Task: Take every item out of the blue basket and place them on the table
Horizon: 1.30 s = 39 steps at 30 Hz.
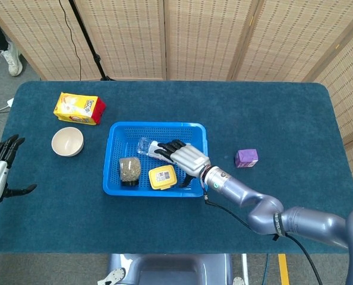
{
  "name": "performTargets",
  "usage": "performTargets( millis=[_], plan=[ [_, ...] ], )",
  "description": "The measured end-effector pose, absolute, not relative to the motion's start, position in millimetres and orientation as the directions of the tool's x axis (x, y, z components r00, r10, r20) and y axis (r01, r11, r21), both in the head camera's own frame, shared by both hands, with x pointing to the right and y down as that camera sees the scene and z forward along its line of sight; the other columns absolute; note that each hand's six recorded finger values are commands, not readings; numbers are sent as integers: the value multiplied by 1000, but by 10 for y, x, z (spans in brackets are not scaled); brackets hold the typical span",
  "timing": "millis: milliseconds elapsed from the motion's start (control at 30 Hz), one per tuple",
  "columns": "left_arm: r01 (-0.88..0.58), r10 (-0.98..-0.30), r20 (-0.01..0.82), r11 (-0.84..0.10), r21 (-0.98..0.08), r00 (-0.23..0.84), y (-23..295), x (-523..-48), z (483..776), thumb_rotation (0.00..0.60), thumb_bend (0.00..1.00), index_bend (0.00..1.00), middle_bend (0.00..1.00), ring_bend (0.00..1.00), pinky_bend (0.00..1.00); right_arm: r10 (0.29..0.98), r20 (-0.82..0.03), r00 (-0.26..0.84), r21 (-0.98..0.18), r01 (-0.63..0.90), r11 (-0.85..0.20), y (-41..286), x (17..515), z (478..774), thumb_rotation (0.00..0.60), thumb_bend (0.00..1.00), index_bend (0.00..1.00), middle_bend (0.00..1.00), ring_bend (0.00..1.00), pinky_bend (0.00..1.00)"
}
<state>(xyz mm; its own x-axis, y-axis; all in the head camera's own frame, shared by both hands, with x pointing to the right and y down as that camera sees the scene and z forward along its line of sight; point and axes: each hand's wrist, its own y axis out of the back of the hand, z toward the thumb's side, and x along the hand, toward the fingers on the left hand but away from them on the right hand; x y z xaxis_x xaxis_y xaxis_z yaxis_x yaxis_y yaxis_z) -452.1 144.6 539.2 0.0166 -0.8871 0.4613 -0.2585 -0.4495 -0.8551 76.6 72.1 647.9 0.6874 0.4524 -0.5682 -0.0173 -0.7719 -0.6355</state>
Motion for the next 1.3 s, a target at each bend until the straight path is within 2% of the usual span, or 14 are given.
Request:
performTargets(
  millis=[600,733,833,867,1000,1067,1200,1300],
  plan=[
    [-262,-877,480,-466,-845,13,1406,-4532,5445,600,99,0,0,0,0,384,-628,677,-629,-151,-763,883,497,6862,600,0,2,0,0,1],
    [-263,-876,482,-468,-844,11,1401,-4537,5451,600,99,0,0,0,0,384,-628,677,-631,-156,-760,924,471,6924,600,0,53,3,0,56],
    [-264,-876,483,-468,-843,11,1400,-4541,5451,600,99,0,0,0,0,398,-613,683,-644,-140,-752,950,436,6955,600,0,165,113,52,143],
    [-265,-876,483,-468,-843,11,1399,-4542,5451,600,99,0,0,0,0,407,-604,685,-652,-130,-747,953,424,6963,600,0,250,216,132,191],
    [-268,-875,483,-468,-842,10,1398,-4548,5451,600,99,0,0,0,0,451,-557,697,-686,-81,-723,950,376,6959,600,2,518,521,386,303],
    [-268,-875,484,-468,-842,10,1400,-4547,5451,600,98,0,0,0,0,478,-523,706,-709,-50,-703,941,353,6935,600,22,573,578,434,318],
    [-268,-875,484,-469,-841,14,1409,-4541,5444,600,99,0,0,0,0,508,-479,716,-731,-5,-683,936,357,6898,600,109,581,598,458,319],
    [-268,-876,482,-468,-842,15,1414,-4540,5438,600,99,0,0,0,0,519,-464,718,-737,12,-676,914,369,6855,600,137,581,605,466,322]
  ],
)
